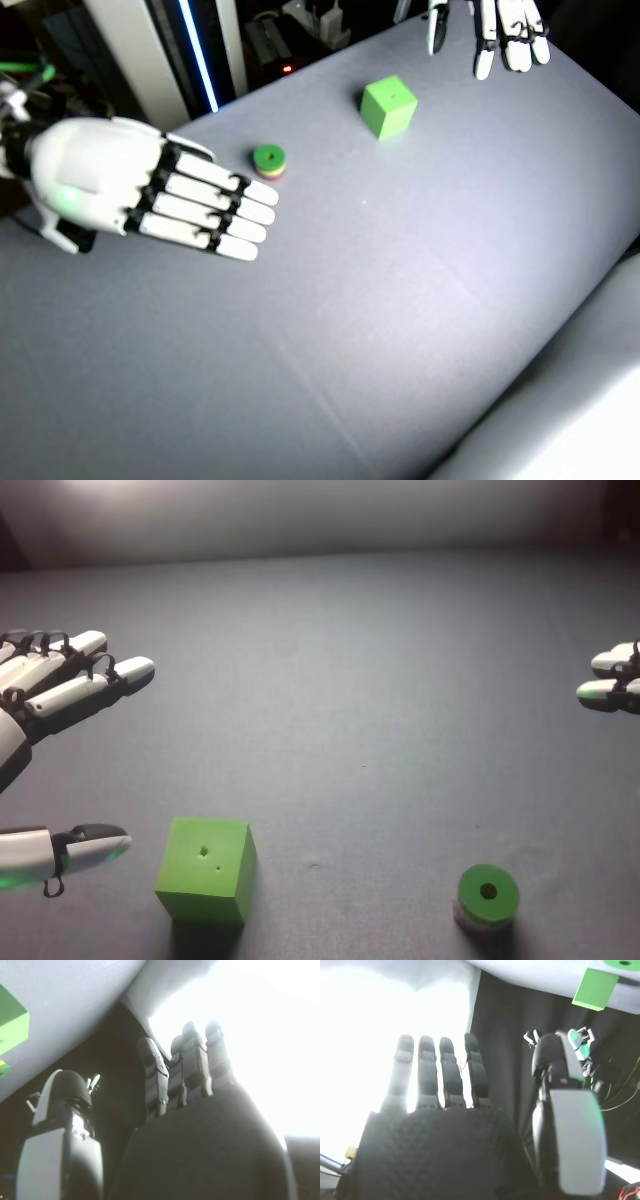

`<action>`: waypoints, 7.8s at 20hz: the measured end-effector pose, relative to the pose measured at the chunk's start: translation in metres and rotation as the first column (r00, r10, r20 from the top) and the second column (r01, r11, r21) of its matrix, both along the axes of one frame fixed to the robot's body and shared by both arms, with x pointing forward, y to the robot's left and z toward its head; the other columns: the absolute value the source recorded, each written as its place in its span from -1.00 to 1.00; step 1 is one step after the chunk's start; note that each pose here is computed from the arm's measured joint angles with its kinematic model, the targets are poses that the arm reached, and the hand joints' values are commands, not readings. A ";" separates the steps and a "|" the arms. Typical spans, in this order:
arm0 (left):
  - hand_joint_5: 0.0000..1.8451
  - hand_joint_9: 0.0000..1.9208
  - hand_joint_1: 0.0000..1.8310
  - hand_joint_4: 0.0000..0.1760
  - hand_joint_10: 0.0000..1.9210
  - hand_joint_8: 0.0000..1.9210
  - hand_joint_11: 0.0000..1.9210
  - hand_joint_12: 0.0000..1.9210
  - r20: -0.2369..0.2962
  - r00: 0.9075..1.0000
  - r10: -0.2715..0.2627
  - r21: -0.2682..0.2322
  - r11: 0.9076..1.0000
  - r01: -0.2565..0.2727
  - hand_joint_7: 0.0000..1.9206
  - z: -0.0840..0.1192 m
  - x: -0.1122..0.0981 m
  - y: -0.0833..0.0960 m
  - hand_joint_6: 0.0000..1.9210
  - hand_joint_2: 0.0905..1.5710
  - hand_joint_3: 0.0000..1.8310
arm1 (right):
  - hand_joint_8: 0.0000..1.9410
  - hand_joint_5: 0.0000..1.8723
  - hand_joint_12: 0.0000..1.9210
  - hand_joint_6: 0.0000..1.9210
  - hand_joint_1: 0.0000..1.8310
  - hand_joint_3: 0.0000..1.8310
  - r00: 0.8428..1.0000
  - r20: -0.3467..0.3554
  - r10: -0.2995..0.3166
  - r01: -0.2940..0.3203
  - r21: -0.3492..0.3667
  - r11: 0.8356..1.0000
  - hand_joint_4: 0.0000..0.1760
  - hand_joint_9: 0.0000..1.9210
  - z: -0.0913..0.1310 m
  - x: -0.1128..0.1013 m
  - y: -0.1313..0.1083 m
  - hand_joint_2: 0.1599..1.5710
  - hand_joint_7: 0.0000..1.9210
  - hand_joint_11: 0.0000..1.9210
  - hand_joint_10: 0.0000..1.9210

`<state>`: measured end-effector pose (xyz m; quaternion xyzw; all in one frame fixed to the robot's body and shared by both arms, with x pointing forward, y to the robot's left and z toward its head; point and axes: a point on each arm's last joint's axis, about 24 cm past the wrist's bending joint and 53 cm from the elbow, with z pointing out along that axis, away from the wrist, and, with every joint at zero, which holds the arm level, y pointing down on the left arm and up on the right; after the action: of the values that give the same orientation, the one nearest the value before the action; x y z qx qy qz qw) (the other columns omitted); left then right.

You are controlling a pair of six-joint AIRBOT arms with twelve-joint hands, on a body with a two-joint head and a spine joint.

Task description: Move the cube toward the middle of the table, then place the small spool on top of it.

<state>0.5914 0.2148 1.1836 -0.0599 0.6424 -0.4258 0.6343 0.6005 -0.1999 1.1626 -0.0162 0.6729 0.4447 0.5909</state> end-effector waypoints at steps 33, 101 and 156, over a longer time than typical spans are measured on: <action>0.00 -0.04 0.35 -1.00 0.05 0.32 -0.18 0.34 -0.102 0.970 -0.221 0.186 0.954 0.237 -0.03 -0.045 0.019 -0.097 -0.06 0.43 -1.00 | -1.00 -0.46 -0.16 -1.00 -0.10 -0.99 1.000 -0.011 -0.003 0.003 -0.007 1.000 -1.00 -0.73 -0.003 0.001 0.000 0.60 -0.68 -1.00 -1.00; -0.64 -0.98 -0.13 -0.17 -0.99 -0.99 -1.00 -1.00 -0.018 0.999 0.043 -0.079 0.996 -0.044 -0.81 0.001 -0.021 0.028 -0.99 0.22 -1.00 | -1.00 -0.45 0.02 -1.00 0.10 -1.00 0.862 -0.137 0.487 -0.505 -0.299 0.810 -1.00 -0.30 -0.069 -0.048 0.158 0.19 -0.44 -0.65 -1.00; -0.52 -0.79 -0.08 -0.16 -1.00 -1.00 -1.00 -0.50 -0.081 0.997 0.000 -0.105 0.994 -0.009 -0.73 -0.019 -0.022 0.017 -1.00 0.28 -1.00 | -0.03 0.45 0.65 -0.95 0.42 -1.00 0.920 0.188 0.344 -0.309 -0.194 0.931 -1.00 0.19 0.050 0.071 0.233 0.22 0.22 -0.04 0.22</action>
<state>0.5694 0.2313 1.1646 -0.1118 0.6441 -0.4549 0.6047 0.6711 0.0334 1.2129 -0.2248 0.6249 0.4772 0.5755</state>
